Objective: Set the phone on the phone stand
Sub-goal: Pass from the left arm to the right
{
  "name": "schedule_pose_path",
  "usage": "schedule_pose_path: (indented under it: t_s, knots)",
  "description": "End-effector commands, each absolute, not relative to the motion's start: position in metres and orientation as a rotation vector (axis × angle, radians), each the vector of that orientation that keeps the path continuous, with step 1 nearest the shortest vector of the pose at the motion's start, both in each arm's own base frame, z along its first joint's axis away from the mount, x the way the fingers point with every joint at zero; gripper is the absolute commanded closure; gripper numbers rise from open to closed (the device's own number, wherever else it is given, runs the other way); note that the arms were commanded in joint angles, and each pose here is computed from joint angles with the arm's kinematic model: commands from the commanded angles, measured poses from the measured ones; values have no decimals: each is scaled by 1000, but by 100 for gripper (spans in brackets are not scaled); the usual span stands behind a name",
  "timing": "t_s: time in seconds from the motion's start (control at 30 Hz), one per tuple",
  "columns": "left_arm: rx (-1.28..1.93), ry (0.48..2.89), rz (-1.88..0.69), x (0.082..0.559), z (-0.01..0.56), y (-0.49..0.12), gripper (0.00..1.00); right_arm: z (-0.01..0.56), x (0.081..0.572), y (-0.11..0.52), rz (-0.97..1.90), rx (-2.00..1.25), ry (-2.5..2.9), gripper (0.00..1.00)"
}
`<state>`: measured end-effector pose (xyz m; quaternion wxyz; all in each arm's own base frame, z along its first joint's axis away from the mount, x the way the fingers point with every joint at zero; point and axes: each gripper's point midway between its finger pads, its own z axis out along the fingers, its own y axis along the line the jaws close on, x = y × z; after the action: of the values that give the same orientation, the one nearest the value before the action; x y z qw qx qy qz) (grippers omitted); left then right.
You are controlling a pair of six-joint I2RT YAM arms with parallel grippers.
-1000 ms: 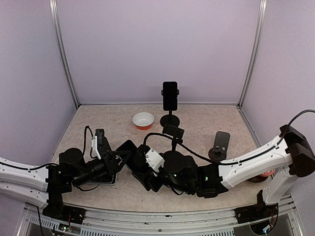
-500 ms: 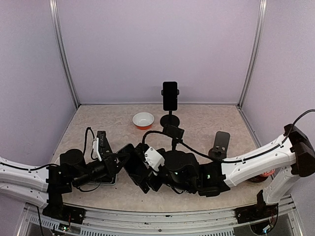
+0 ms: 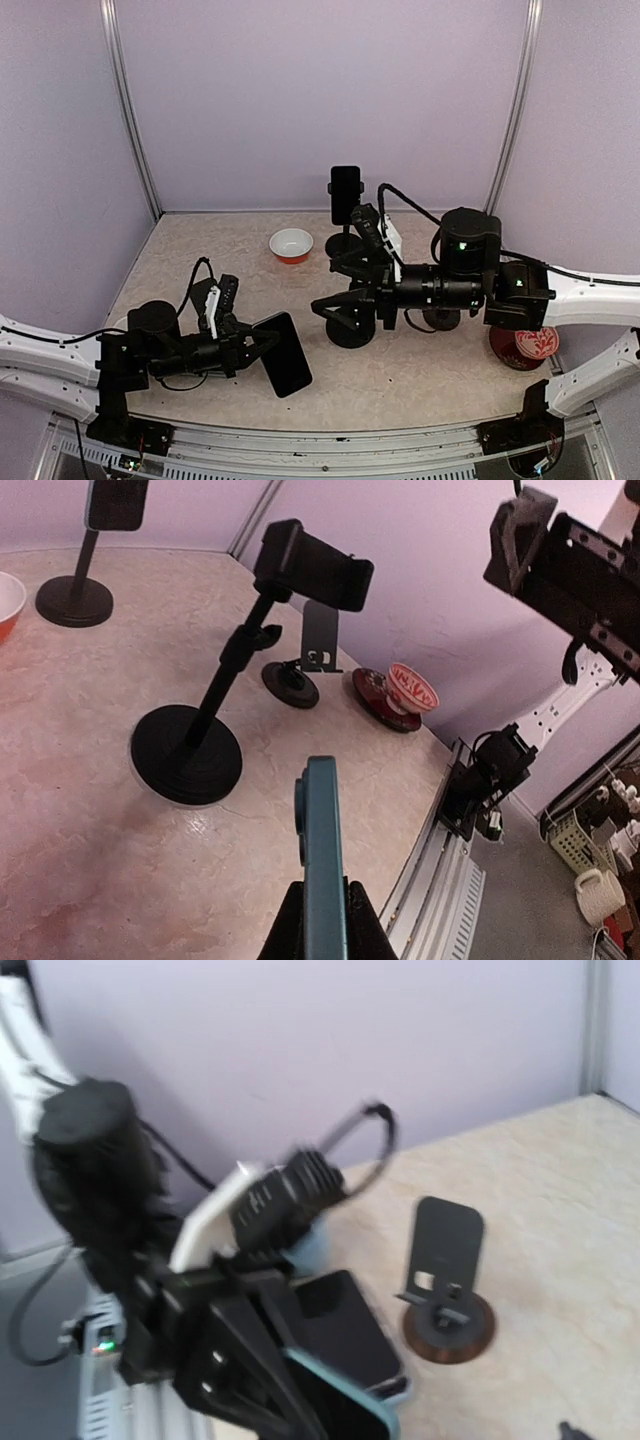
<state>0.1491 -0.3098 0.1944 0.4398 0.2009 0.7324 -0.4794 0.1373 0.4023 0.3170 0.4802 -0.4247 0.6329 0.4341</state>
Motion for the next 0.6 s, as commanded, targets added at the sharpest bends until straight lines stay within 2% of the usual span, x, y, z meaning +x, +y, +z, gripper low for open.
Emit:
schedule_pose_path:
  t_s: [0.0, 0.2, 0.57]
  knots:
    - [708, 1676, -1298, 122, 232, -343, 100, 311, 113, 392, 1223, -1191, 1572, 1]
    - [872, 1604, -1310, 97, 242, -372, 100, 292, 99, 395, 1334, -1285, 1618, 8]
    - [1051, 1476, -1369, 57, 253, -391, 100, 270, 81, 397, 1446, -1373, 1632, 24]
